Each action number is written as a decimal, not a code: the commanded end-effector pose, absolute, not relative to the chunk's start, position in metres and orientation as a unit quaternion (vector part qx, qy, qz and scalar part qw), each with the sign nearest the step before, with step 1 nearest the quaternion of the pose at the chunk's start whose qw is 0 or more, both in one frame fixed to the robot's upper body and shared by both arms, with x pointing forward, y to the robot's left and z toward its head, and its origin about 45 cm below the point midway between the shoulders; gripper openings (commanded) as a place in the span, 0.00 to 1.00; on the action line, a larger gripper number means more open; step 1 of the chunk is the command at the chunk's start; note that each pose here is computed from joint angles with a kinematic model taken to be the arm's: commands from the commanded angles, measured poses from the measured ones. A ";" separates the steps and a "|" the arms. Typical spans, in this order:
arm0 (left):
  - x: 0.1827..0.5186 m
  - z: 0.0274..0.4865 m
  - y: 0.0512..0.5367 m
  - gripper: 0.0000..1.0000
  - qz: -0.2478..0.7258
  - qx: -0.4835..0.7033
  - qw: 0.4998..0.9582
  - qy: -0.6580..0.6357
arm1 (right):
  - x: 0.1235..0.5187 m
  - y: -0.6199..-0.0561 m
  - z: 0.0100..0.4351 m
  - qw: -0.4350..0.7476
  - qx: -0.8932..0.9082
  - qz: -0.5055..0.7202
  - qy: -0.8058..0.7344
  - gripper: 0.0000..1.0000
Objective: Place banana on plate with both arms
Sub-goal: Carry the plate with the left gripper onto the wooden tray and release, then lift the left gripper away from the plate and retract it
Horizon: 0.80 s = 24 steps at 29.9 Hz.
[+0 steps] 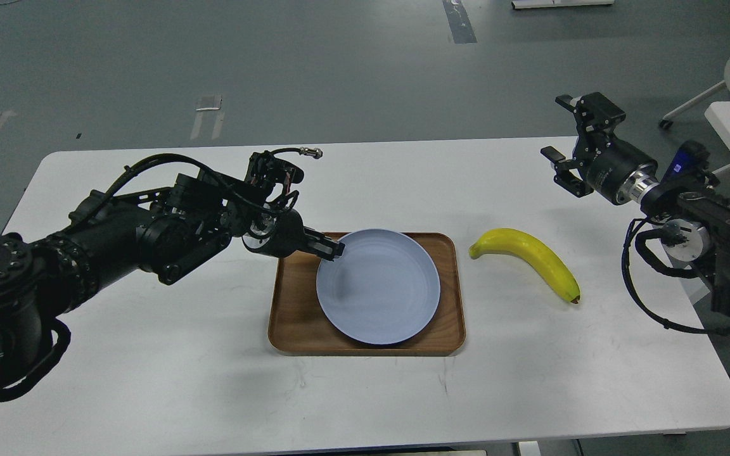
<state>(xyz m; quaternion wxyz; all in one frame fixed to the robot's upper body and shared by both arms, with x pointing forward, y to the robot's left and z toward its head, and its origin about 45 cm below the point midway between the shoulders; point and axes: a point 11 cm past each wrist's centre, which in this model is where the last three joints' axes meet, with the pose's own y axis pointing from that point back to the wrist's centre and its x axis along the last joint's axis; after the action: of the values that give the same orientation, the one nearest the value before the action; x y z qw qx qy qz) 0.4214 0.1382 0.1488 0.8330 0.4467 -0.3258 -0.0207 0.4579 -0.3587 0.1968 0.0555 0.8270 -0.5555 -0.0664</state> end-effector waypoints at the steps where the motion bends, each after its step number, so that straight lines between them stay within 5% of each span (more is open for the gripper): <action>1: 0.422 0.149 0.137 0.32 -0.018 0.444 0.835 -0.324 | 0.458 -0.358 0.197 0.055 0.828 -0.066 -0.555 1.00; 2: 0.422 0.151 0.136 0.60 -0.017 0.442 0.836 -0.324 | 0.458 -0.358 0.197 0.055 0.828 -0.066 -0.555 1.00; 5: 0.422 0.153 0.130 0.97 -0.012 0.432 0.844 -0.319 | 0.458 -0.358 0.197 0.055 0.828 -0.066 -0.555 1.00; 12: 0.434 0.179 0.123 0.98 0.085 0.344 0.902 -0.247 | 0.459 -0.358 0.198 0.056 0.827 -0.065 -0.555 1.00; 16: 0.458 0.218 0.147 0.98 0.244 0.189 0.944 -0.117 | 0.458 -0.362 0.199 0.058 0.826 -0.063 -0.557 1.00; 24: 0.474 0.231 0.270 0.98 0.466 0.008 0.884 0.046 | 0.458 -0.372 0.209 0.134 0.841 -0.010 -0.524 1.00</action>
<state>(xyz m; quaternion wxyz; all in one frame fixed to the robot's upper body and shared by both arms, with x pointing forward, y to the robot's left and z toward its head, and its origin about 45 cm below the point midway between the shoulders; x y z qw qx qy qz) 0.4730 0.2249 0.2277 0.9140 0.0610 0.0085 0.4009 0.4568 -0.3694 0.2027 0.0895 0.8313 -0.5469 -0.0423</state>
